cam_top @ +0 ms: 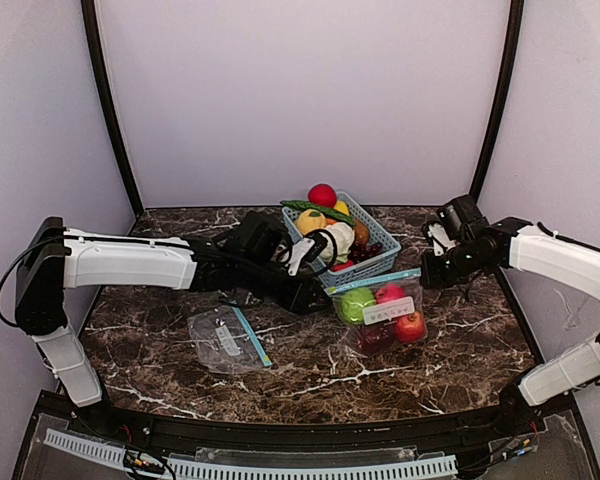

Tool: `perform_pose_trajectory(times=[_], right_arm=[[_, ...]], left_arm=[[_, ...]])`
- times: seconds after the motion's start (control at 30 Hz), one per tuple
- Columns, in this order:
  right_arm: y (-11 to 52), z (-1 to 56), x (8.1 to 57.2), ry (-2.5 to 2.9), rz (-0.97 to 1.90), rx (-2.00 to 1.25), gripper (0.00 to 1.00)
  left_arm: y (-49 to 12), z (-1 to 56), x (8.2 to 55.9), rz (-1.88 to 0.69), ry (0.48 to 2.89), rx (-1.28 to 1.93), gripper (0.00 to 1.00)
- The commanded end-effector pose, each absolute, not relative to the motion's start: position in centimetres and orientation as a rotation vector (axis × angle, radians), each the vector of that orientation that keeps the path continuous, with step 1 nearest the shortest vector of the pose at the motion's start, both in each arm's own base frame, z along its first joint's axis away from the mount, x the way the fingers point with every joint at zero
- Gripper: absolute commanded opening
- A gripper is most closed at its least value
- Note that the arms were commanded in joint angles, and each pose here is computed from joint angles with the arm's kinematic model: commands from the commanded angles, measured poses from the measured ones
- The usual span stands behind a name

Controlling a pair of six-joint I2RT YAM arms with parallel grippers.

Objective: Place the food in the zip-top bag and seal the zipper
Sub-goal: Zip the zipper of the food storage bag.

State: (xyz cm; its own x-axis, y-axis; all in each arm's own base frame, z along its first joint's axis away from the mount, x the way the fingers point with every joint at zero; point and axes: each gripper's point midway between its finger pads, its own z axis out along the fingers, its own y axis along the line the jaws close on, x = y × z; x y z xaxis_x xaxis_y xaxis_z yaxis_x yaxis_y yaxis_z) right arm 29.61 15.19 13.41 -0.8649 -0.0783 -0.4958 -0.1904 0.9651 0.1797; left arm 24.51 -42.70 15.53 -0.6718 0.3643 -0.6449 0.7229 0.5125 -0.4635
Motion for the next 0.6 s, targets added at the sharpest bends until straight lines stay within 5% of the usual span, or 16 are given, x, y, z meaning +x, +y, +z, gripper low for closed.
perform_pose_trajectory(times=[0.0,0.1,0.43,0.57], right_arm=[[13.0,13.5,32.7,2.549,0.153,-0.100,0.00],[12.1,12.5,33.1,2.559,0.135,-0.075,0.00],[6.9,9.0,33.5,2.618,0.104,0.086,0.00],[6.4,9.3,33.8,2.596,0.175,0.129,0.26]], left_arm=[[-40.3,16.9,25.7,-0.904,2.275,0.761,0.57],[-37.6,16.0,25.5,-0.839,2.325,0.681,0.69],[-24.9,12.9,23.2,-0.718,2.462,0.225,0.83],[-20.9,11.4,22.0,-0.721,2.492,0.055,0.85]])
